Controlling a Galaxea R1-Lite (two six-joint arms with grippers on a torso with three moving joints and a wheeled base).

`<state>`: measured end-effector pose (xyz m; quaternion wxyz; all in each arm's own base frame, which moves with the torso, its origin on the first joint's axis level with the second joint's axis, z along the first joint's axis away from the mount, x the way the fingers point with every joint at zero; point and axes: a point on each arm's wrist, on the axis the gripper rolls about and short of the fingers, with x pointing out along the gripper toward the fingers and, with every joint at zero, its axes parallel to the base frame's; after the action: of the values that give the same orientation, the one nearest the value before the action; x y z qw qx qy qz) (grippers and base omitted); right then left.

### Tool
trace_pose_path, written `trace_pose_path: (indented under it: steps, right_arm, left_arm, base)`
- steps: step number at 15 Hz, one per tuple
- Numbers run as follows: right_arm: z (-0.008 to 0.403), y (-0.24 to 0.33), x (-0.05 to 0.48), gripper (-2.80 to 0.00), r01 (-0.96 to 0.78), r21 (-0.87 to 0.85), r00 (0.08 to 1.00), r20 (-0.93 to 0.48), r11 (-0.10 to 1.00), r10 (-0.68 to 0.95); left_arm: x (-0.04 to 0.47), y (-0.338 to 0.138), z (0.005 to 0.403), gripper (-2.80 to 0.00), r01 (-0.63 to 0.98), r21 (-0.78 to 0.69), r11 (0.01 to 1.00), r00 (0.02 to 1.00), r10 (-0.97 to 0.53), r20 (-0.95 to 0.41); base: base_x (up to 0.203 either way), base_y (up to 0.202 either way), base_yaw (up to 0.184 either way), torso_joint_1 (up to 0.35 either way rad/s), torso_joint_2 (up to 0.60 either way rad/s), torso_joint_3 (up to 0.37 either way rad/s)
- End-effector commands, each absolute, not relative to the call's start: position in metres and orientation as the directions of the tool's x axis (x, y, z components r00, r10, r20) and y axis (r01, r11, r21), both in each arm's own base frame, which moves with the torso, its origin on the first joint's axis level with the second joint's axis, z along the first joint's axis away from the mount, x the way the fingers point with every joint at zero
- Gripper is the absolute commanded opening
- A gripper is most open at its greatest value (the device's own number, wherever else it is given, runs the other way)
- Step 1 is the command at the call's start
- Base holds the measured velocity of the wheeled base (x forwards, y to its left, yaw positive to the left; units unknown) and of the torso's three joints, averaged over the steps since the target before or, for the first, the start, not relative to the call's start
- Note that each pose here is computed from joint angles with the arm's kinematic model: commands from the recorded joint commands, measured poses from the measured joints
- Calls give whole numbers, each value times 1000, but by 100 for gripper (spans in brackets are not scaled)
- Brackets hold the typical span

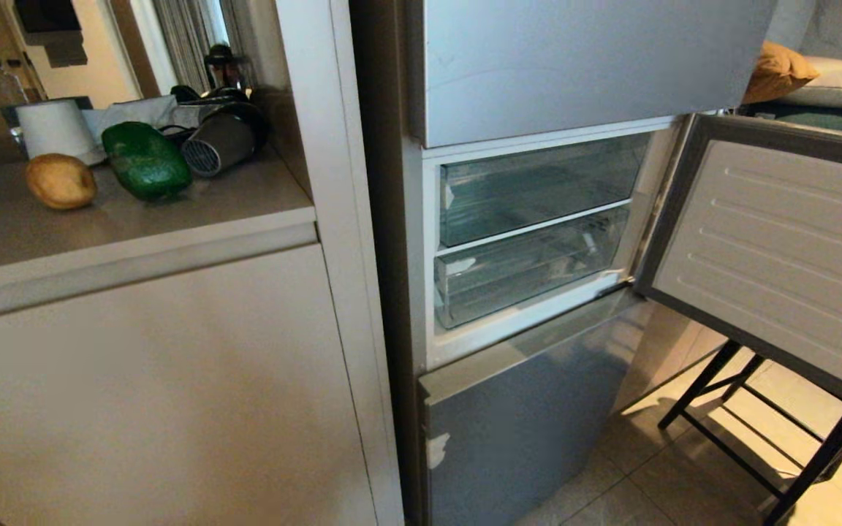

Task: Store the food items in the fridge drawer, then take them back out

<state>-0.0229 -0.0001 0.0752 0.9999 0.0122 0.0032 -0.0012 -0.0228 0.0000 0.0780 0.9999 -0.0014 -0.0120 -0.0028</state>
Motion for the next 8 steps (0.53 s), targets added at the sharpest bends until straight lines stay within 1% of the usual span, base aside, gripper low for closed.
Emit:
trace_pose_path:
  steps: [1,8]
  right_arm:
    - [75,0,-23,-280,3,25,1000,-6,1000,-3]
    - [75,0,-23,-280,3,25,1000,-6,1000,-3]
  left_arm:
    - [-22,0,75,-280,5,-3,1000,1000,-5,14]
    - [-22,0,75,-280,5,-3,1000,1000,-5,14]
  base:
    - [0,0,0,0,0,0]
    - [0,0,0,0,0,0]
